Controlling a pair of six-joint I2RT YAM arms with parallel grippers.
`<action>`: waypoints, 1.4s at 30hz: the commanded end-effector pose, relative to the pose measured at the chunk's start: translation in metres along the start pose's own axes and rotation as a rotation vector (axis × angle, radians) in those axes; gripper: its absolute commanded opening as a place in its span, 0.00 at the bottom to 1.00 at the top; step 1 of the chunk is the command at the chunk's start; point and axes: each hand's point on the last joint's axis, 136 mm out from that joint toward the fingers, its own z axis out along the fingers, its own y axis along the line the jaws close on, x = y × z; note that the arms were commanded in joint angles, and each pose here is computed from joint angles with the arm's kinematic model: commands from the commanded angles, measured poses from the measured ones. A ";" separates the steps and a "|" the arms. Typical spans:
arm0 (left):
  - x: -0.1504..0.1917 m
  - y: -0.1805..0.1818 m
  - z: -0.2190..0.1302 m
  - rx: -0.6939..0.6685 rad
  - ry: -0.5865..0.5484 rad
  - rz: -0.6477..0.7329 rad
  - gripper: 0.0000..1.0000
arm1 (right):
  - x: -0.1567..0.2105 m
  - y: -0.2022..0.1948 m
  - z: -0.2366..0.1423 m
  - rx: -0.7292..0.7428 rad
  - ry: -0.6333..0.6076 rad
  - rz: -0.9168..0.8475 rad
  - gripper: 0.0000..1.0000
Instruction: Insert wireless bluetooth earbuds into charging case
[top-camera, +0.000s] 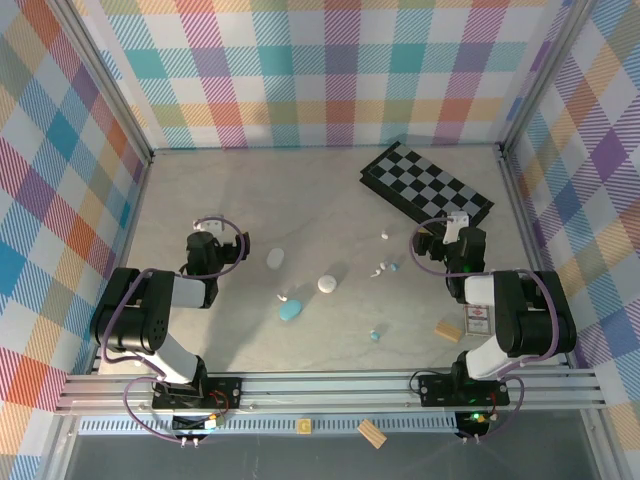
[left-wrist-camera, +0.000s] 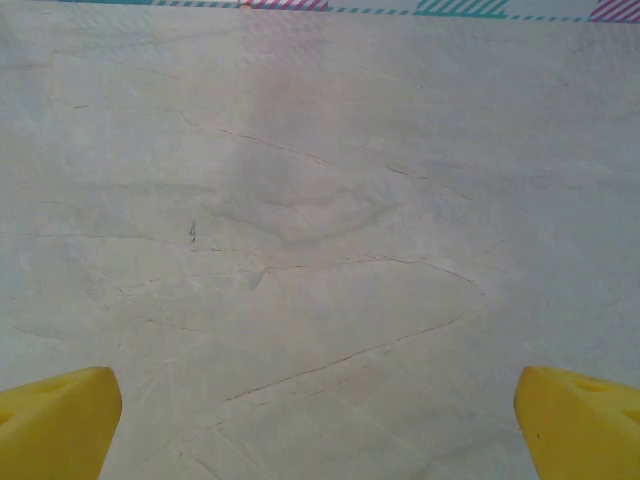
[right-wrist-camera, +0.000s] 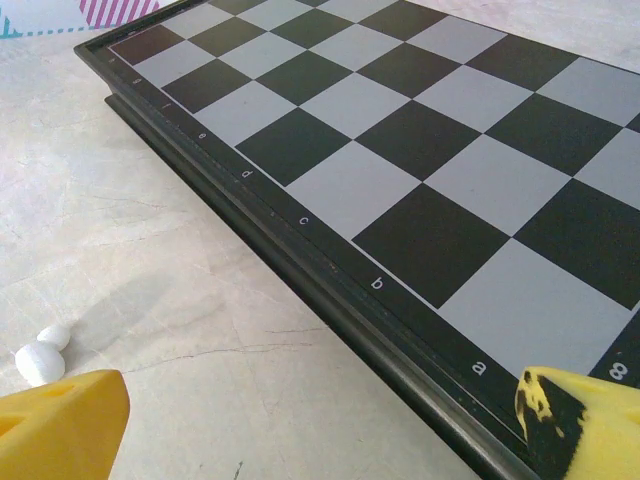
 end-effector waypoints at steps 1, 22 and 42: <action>-0.005 0.004 0.000 -0.009 -0.015 -0.013 1.00 | -0.014 0.004 0.001 -0.018 -0.042 -0.012 0.99; -0.005 0.004 0.000 -0.009 -0.015 -0.013 1.00 | -0.014 0.004 0.001 -0.017 -0.042 -0.013 0.99; -0.072 -0.041 -0.064 0.009 -0.009 0.029 1.00 | -0.047 0.101 -0.041 -0.284 0.017 -0.284 0.99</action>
